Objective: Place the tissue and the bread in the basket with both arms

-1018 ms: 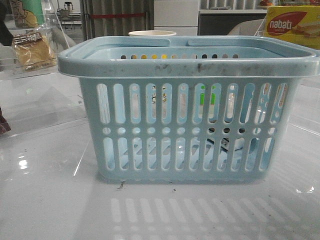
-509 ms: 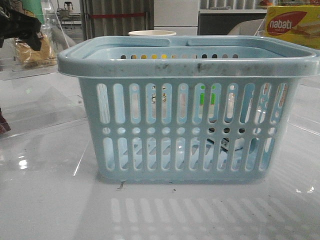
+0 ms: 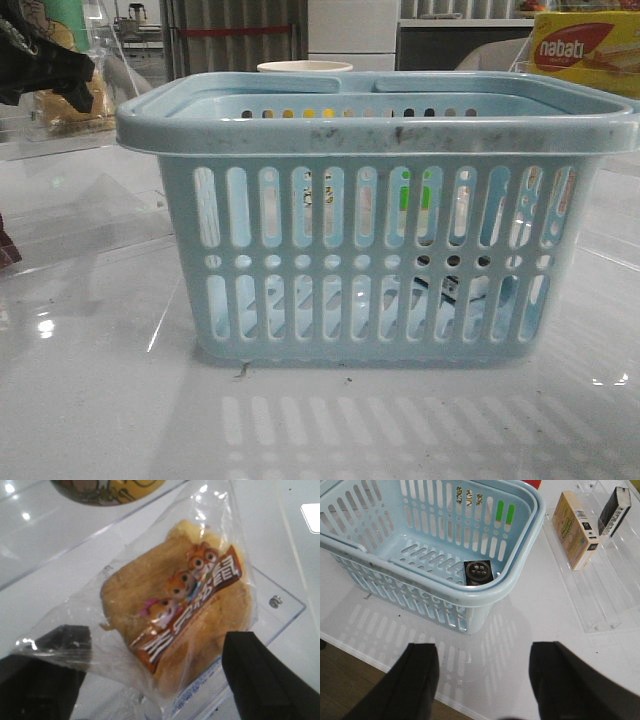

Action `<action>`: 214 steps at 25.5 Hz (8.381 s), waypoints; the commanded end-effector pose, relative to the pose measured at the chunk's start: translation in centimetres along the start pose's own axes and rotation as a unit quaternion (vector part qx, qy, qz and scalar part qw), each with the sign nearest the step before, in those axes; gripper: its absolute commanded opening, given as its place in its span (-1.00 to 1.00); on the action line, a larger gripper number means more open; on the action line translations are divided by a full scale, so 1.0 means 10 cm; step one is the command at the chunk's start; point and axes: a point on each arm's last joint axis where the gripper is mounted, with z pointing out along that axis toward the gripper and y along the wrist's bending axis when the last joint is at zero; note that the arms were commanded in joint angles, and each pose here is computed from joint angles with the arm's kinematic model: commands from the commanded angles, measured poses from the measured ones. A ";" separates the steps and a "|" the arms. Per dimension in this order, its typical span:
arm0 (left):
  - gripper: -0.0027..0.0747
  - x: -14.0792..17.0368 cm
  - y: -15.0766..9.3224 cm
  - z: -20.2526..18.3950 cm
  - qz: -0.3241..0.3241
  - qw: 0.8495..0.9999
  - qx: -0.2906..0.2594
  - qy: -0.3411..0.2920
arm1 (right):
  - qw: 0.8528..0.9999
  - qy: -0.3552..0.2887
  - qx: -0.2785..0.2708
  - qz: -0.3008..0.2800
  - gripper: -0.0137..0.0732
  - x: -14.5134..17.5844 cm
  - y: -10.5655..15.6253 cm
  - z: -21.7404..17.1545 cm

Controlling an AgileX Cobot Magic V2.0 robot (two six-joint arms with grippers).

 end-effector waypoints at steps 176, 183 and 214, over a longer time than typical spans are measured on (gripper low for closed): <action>-0.50 1.48 -0.62 -3.79 0.136 0.954 0.266 -0.021 | 0.999 -0.014 -0.035 -0.036 -0.62 0.10 0.04 -0.30; -0.70 1.48 -0.62 -3.79 0.136 0.954 0.266 -0.021 | 0.999 -0.017 -0.035 -0.036 -0.62 0.10 0.04 -0.30; -0.69 1.51 -0.61 -3.81 0.133 0.953 0.270 -0.034 | 0.999 -0.013 -0.035 -0.035 -0.62 0.11 0.04 -0.30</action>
